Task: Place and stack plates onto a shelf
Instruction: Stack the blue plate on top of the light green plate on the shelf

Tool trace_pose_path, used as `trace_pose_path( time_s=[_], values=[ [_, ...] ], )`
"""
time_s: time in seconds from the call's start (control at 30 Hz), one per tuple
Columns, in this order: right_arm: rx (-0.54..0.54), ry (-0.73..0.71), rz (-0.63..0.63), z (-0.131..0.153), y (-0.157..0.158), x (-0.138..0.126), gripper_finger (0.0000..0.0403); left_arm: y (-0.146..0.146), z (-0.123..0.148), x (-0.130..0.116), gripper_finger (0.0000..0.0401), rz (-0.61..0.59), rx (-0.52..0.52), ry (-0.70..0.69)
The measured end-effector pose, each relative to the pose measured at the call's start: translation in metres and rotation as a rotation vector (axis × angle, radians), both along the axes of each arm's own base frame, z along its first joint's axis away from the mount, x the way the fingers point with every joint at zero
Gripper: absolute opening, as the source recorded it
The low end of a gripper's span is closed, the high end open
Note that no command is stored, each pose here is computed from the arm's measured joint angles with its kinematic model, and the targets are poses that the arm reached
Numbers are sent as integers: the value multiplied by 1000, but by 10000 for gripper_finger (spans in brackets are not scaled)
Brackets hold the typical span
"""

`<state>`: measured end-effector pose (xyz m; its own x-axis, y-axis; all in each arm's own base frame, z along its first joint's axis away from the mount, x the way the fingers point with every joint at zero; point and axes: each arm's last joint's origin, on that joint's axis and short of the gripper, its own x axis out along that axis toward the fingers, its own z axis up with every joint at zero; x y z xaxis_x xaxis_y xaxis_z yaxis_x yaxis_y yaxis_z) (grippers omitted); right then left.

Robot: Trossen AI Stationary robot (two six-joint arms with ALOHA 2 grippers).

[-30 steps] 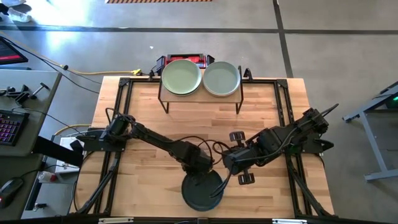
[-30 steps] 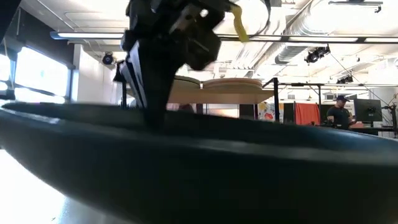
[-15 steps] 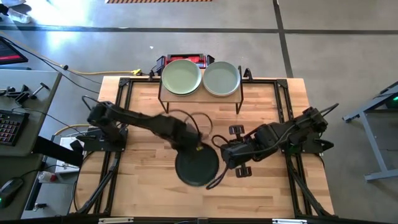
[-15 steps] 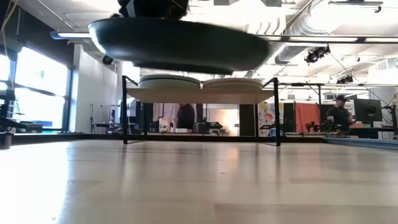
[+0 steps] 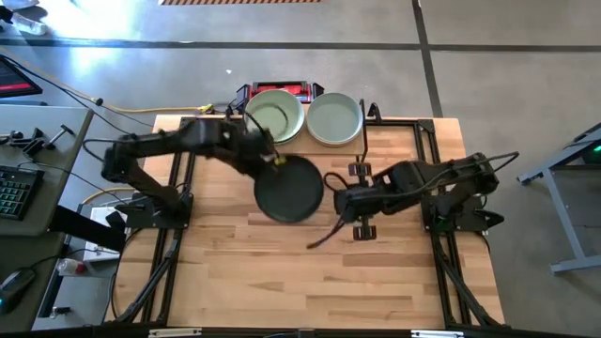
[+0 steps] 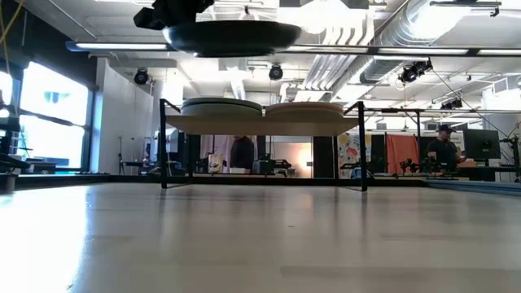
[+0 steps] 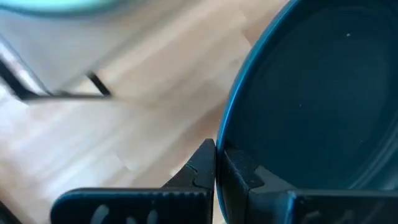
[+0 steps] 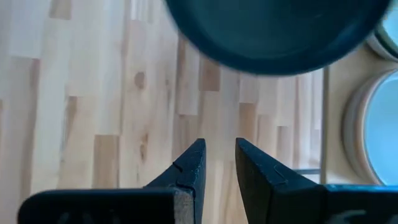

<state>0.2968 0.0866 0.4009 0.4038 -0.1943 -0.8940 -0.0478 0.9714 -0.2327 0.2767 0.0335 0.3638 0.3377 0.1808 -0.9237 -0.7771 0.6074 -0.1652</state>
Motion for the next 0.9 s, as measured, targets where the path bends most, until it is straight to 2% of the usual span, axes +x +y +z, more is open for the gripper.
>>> trace_pose_path(
  time_s=[0.4, 0.67, 0.9],
  values=[
    [-24, 11, -95, 1, -47, 9, 64, 85, 22, -44, 1, 186, 95, -78],
    [-22, 8, -190, 1, -76, 12, 64, 139, 20, -64, 1, 295, 82, -132],
    [-18, -8, -257, 2, -96, 13, 64, 175, 13, -79, 1, 334, 48, -173]
  ],
)
